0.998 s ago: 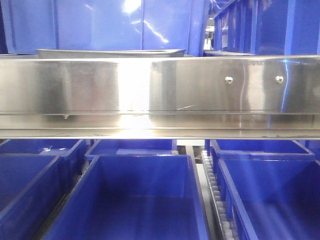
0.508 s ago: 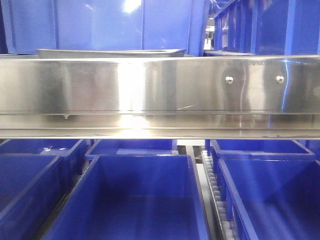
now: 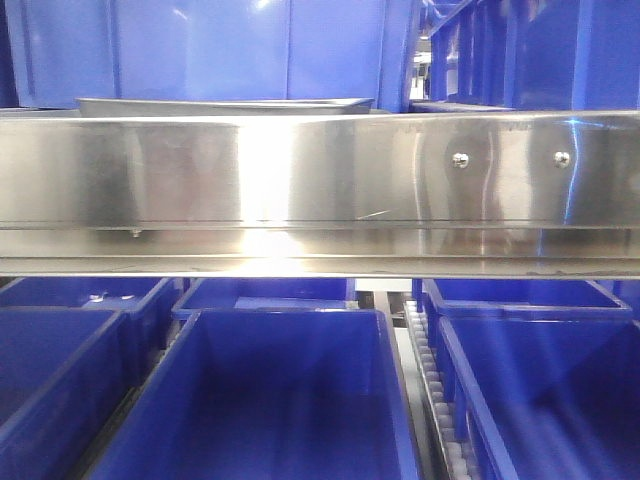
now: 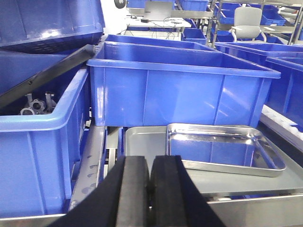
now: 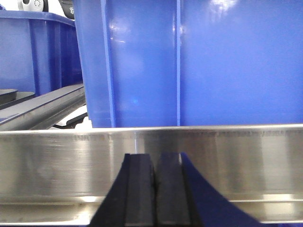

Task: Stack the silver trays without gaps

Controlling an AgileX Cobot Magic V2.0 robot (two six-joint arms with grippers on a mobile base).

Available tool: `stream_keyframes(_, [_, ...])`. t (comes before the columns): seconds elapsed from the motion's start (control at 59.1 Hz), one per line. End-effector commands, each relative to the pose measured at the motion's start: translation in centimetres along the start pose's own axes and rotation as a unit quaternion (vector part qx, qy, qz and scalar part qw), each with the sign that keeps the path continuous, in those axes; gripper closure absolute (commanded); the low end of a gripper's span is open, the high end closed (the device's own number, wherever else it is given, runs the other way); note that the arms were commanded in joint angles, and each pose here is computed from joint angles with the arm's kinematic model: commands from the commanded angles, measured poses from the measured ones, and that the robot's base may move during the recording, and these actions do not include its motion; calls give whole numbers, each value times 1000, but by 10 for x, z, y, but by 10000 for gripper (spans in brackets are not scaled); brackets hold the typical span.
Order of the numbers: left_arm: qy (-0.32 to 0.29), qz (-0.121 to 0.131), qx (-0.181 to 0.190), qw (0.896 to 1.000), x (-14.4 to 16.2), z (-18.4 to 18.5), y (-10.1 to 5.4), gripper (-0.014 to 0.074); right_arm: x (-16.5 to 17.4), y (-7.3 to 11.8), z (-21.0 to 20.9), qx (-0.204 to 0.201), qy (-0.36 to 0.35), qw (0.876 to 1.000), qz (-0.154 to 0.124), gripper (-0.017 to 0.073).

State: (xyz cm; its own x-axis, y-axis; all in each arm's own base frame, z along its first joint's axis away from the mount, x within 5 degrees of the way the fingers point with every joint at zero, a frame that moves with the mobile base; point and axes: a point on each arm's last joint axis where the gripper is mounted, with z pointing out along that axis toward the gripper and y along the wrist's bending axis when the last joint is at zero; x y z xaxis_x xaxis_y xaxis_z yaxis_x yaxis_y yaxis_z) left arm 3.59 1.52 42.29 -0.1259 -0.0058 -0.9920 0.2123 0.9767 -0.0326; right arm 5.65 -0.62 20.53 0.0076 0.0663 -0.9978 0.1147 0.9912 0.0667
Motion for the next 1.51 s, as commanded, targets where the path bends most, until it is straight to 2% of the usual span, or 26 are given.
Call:
stream_keyframes(0.0, [-28,4,3,1000,2,2,-2,601,-3,0,0,3,-17,1000,-8,640])
stream_keyframes(0.102, [-79,16,3,997,11,12,-9,601,-3,0,0,3,-18,1000,-8,640])
stream_keyframes(0.152, [-97,12,7,995,19,18,-13,601,-3,0,0,3,-18,1000,-8,640])
stream_keyframes(0.254, [-124,-20,13,992,40,31,-18,601,-3,0,0,3,-18,1000,-8,640])
stream_keyframes(0.271, [-119,-32,9,992,48,36,-18,601,-3,0,0,3,-18,1000,-8,640])
stream_keyframes(0.372, [-122,-62,-5,991,78,45,-17,601,-3,0,0,3,-18,1000,-8,640])
stream_keyframes(0.491, [-130,-69,-21,989,113,43,-14,601,-3,0,0,3,-18,1000,-8,640])
stream_keyframes(0.694, [-117,-58,-28,991,167,45,-12,601,-3,0,0,3,-18,1000,-8,640])
stream_keyframes(0.795, [-105,-57,-29,992,184,47,-12,601,-3,0,0,3,-18,1000,-8,640])
stream_keyframes(0.897, [-95,-45,-31,994,198,49,-11,601,-3,0,0,3,-18,1000,-8,640])
stream_keyframes(1.151, [-89,-31,-30,995,209,50,-12,601,-3,0,0,3,-18,1000,-8,640])
stream_keyframes(1.32, [-77,18,-35,996,211,50,-11,601,-3,0,0,3,-18,1000,-8,640])
stream_keyframes(1.489, [-66,30,-36,997,213,51,-11,601,-3,0,0,3,-18,1000,-8,640])
